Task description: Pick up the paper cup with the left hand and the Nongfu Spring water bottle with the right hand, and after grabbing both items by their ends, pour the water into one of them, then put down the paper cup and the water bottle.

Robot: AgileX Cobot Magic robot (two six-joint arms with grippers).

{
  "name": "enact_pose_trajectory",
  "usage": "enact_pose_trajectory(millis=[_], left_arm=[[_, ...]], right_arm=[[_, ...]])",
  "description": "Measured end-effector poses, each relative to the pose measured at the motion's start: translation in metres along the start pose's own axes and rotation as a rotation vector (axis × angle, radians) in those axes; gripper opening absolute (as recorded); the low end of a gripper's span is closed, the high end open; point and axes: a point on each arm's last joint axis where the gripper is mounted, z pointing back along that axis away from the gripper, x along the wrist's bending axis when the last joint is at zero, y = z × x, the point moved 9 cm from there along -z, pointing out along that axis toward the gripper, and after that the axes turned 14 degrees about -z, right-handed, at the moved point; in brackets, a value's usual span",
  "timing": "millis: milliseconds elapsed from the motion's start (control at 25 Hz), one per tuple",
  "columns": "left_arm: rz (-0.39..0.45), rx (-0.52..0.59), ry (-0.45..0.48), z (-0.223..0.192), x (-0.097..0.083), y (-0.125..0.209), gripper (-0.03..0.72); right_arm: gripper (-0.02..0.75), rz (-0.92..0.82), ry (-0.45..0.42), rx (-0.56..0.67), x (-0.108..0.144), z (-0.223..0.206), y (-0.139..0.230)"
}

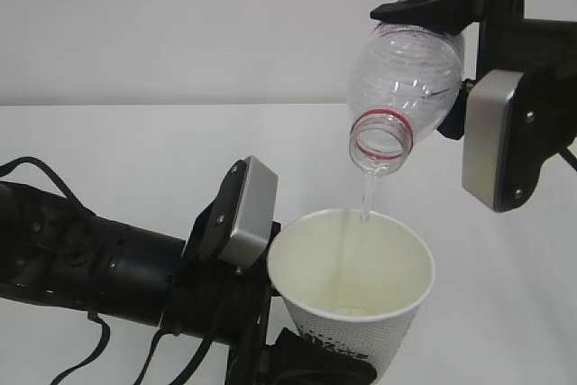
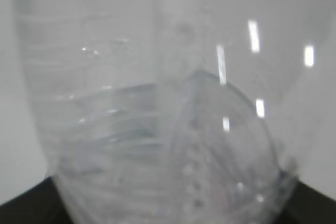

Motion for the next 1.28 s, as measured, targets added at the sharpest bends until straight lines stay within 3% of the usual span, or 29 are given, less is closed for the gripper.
enact_pose_trajectory(millis=[1000,1280], left_arm=[[0.000,0.000,0.000,0.000,0.000,0.000,0.516],[0.000,0.001,0.000,0.000,0.000,0.000,0.516]], right_arm=[[0.485,0.000,0.000,0.000,0.000,0.000,0.000],[0.485,0.017,0.026,-0.002,-0.013,-0.001,0.000]])
